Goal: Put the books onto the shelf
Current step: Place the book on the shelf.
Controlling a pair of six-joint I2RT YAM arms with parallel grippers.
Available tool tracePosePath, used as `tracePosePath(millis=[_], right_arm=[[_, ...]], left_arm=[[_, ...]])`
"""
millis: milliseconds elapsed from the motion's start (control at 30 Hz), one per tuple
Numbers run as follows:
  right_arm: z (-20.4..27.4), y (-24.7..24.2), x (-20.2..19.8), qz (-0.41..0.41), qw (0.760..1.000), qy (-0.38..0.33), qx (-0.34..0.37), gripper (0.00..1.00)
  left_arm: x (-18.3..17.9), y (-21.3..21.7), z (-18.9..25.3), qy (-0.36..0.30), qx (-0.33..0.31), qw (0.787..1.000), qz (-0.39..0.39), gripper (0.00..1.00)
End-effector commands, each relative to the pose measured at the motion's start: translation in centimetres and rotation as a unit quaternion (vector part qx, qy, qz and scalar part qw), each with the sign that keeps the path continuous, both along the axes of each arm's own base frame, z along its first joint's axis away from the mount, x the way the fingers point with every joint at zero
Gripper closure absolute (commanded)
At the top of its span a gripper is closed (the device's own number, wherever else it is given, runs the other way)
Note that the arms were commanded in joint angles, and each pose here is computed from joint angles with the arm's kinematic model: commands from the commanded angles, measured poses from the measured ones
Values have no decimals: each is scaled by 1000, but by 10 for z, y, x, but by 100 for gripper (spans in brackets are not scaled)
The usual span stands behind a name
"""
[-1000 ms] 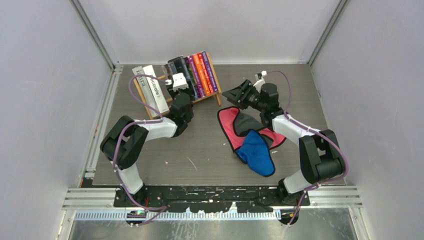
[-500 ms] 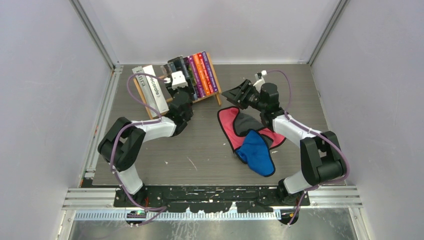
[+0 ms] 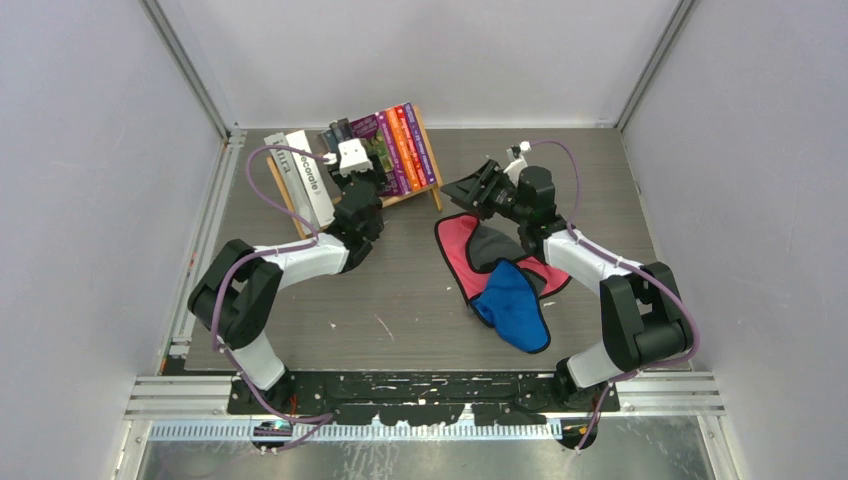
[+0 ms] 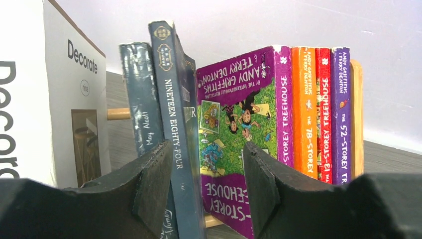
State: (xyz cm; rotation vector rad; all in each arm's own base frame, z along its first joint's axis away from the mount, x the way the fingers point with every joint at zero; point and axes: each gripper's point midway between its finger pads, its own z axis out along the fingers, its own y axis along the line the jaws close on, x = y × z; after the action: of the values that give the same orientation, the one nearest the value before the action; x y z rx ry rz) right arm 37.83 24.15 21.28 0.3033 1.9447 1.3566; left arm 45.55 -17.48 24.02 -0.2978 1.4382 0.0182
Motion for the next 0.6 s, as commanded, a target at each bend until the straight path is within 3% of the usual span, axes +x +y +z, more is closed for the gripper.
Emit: tracePosePath(millis=[0,333,567], right_arm=[[45,3,-1,1,998,-61,15,41],[50,6,-3,4,998,-67,7,41],[51,21,-7,11,995,-78,-53,42]], left_arm=[[-4,3,32,-34,-21,999,3,46],[-11,10,46,-34,-27,999,12,46],[-26,25,76,-6,-35,999,13,45]])
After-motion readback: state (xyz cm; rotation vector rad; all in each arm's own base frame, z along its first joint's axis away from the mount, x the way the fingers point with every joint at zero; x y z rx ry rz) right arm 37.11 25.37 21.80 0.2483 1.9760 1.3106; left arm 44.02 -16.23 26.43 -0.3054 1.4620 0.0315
